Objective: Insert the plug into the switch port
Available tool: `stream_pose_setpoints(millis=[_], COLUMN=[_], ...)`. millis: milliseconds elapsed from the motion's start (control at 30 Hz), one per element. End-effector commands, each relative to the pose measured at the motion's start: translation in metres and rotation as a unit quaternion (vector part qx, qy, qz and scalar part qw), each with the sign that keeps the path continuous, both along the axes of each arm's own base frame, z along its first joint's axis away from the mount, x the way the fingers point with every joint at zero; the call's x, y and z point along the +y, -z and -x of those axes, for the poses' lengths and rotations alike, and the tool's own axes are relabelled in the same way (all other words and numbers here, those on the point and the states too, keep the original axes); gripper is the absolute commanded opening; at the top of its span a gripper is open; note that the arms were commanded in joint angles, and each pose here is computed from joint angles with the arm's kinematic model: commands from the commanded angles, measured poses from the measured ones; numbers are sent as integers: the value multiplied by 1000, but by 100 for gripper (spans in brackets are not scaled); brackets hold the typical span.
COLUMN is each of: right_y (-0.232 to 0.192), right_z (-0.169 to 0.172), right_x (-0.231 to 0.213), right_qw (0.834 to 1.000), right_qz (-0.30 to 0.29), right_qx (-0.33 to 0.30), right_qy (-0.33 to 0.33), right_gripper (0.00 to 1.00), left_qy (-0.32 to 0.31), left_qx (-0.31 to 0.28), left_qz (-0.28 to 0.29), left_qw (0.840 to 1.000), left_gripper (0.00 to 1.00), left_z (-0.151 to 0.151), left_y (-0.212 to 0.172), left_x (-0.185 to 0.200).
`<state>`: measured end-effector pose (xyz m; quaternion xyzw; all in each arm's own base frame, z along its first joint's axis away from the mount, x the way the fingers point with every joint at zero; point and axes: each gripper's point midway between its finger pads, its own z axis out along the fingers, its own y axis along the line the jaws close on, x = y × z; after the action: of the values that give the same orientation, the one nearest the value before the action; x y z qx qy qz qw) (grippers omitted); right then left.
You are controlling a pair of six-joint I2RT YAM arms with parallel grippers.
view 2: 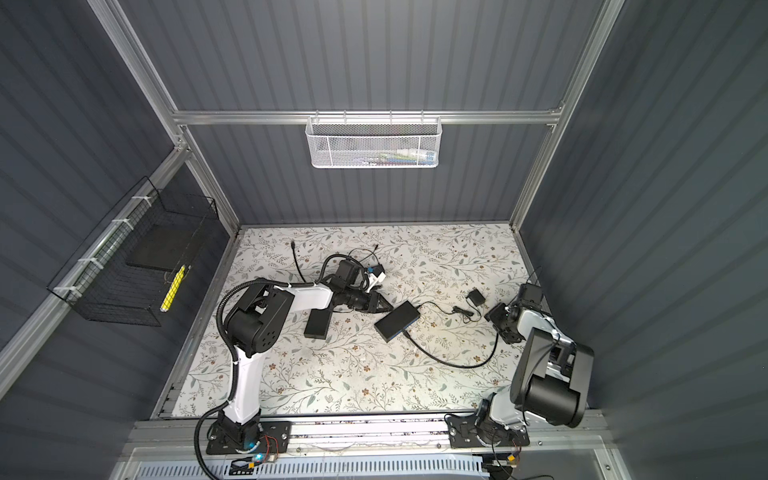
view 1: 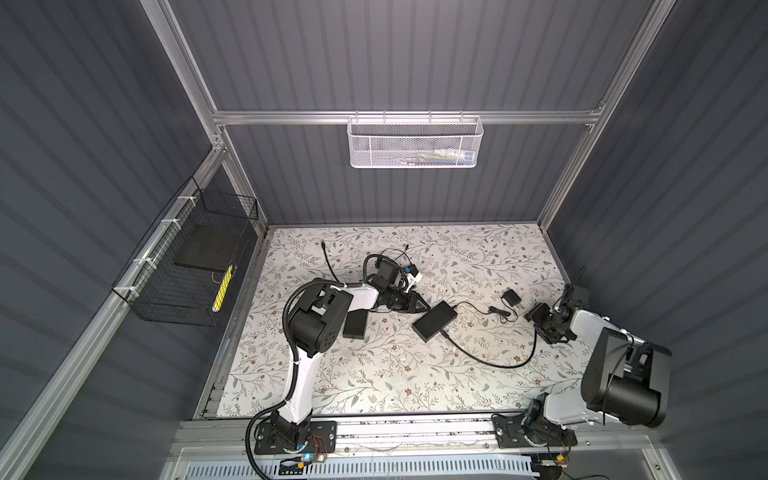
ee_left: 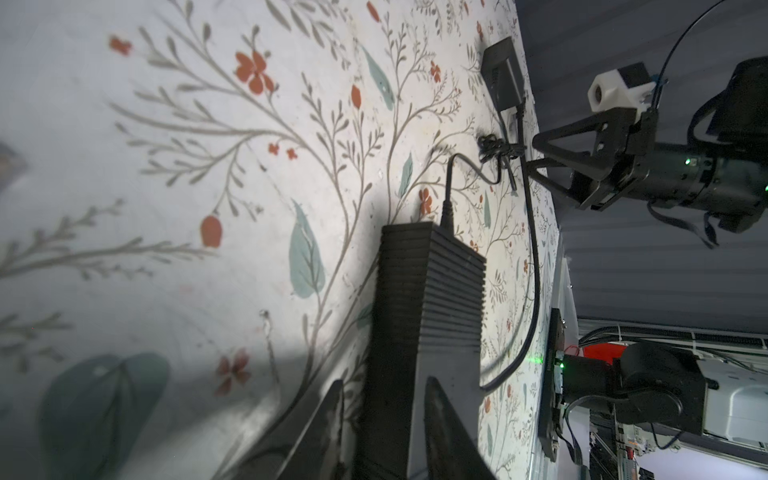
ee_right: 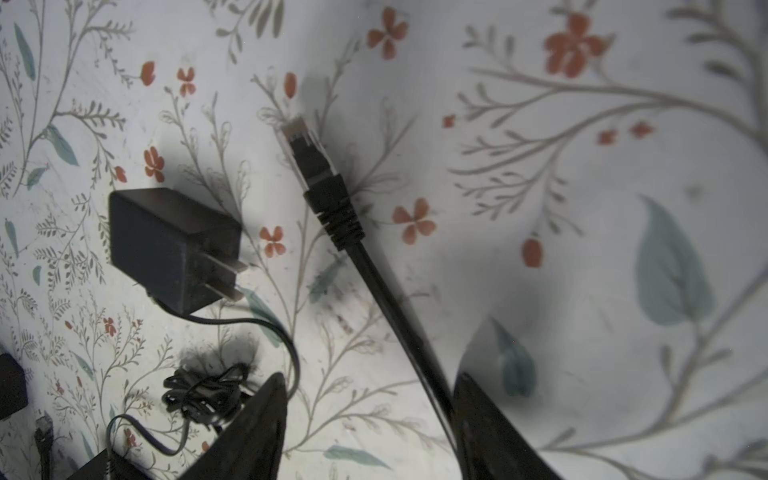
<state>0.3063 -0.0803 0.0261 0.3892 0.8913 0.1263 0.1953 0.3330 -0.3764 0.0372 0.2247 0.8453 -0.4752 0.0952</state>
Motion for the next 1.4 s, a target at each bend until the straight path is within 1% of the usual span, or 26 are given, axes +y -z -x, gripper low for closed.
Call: stream_pose_setpoints(millis=[0, 100, 200, 333, 400, 467, 567, 667, 700, 800, 867, 933, 1000, 1067, 1167, 1233, 1267, 1300, 1367], right_y=[1, 2, -7, -30, -42, -55, -69, -81, -84, -82, -73, -58, -42, -30, -11, 0, 5, 6, 14], right_z=[-21, -44, -67, -88, -87, -83, -64, -44, -35, -2, 24, 49, 71, 86, 102, 107, 109, 103, 95], right_x=[12, 20, 18, 11, 12, 16, 36, 77, 96, 153, 183, 208, 235, 252, 273, 280, 280, 285, 284], right_qw=[999, 997, 996, 994, 993, 990, 972, 954, 945, 922, 918, 919, 915, 911, 900, 894, 893, 894, 899], right_qz=[-9, -13, -11, 9, 23, 60, 150, 174, 176, 144, 98, 48, 2, -14, -31, -29, -28, -30, -17], right_qx=[6, 2, -11, -30, -33, -32, 1, -10, -16, -32, -26, -11, -3, 4, 30, 49, 59, 49, 53], right_qy=[-42, -72, -86, -101, -108, -125, -182, -245, -276, -357, -383, -392, -403, -413, -435, -445, -446, -445, -434], right_gripper=[64, 64, 64, 65, 66, 68, 69, 67, 67, 64, 62, 59, 57, 56, 53, 52, 51, 51, 49], left_qy=[-4, -10, -15, -22, -25, -24, -20, -4, 1, 11, 14, 16, 15, 15, 15, 15, 15, 15, 12], left_qx=[14, 20, 25, 30, 33, 35, 38, 35, 34, 33, 35, 38, 42, 44, 44, 41, 41, 41, 41], left_qz=[-3, -8, -13, -22, -25, -26, -22, -19, -22, -34, -41, -44, -42, -41, -38, -39, -39, -39, -38], left_qw=[1000, 1000, 999, 999, 999, 999, 999, 999, 999, 999, 998, 998, 998, 998, 998, 998, 998, 998, 998], left_gripper=[33, 33, 33, 33, 33, 33, 33, 35, 35, 35, 35, 35, 35, 34, 34, 34, 34, 34, 34], left_z=[5, 10, 14, 20, 22, 26, 31, 38, 39, 44, 45, 46, 45, 44, 42, 42, 41, 42, 41], left_y=[5, 7, 8, 7, 7, 6, 3, -2, -3, -2, 0, 2, 4, 5, 3, 1, 1, 1, 2], left_x=[7, 10, 12, 12, 11, 8, 5, 3, 4, 7, 9, 9, 8, 6, 4, 3, 3, 4, 3])
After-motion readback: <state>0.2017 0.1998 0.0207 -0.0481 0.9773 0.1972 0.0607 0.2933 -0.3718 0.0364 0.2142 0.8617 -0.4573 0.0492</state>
